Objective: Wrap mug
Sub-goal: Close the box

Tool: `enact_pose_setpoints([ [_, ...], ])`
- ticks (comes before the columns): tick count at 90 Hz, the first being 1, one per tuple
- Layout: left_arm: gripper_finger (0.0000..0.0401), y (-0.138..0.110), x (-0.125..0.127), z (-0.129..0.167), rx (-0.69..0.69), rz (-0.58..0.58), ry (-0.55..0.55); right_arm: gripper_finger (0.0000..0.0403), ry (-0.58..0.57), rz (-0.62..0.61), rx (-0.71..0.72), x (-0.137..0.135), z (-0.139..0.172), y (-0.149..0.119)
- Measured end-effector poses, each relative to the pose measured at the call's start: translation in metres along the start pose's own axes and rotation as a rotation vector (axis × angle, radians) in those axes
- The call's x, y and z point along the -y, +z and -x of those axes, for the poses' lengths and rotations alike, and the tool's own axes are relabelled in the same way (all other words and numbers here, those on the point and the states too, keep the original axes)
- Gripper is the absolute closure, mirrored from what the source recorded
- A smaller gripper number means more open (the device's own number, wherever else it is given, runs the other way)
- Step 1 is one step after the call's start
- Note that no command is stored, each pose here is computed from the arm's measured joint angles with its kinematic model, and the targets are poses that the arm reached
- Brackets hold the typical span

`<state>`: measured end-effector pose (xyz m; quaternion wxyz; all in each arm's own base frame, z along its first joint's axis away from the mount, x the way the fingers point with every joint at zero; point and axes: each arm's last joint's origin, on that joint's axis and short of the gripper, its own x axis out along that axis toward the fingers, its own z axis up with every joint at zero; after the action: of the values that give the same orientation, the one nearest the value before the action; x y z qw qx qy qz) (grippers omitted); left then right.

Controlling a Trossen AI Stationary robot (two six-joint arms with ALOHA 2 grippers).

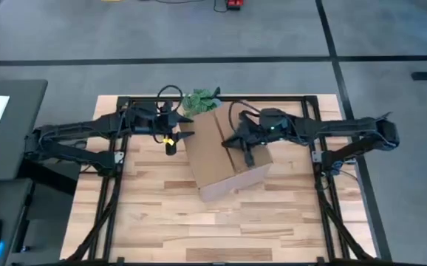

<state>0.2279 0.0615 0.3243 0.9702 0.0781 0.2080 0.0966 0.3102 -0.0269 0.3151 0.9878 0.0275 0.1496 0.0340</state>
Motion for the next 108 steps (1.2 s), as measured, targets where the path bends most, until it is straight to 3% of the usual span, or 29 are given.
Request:
enact_pose_setpoints([
  [28, 0.0228, 0.001, 0.000, 0.001, 0.019, 0.020, -0.013, 0.0403, -0.026, -0.008, -0.028, 0.017, -0.024, -0.015],
  [52, 0.0228, 0.011, 0.003, 0.038, 0.123, 0.244, -0.028, 0.0403, -0.030, -0.040, -0.034, 0.020, -0.024, -0.016],
  [73, 0.0228, -0.008, 0.013, 0.069, -0.031, 0.346, -0.041, 0.0403, -0.030, -0.067, -0.050, 0.014, -0.026, -0.017],
  [88, 0.0228, -0.042, 0.024, 0.049, -0.083, 0.373, 0.085, 0.0403, -0.032, -0.063, -0.053, 0.003, -0.028, -0.018],
  [108, 0.0228, -0.061, 0.032, 0.015, 0.053, 0.396, 0.085, 0.0403, -0.056, -0.114, -0.065, -0.010, -0.029, -0.019],
])
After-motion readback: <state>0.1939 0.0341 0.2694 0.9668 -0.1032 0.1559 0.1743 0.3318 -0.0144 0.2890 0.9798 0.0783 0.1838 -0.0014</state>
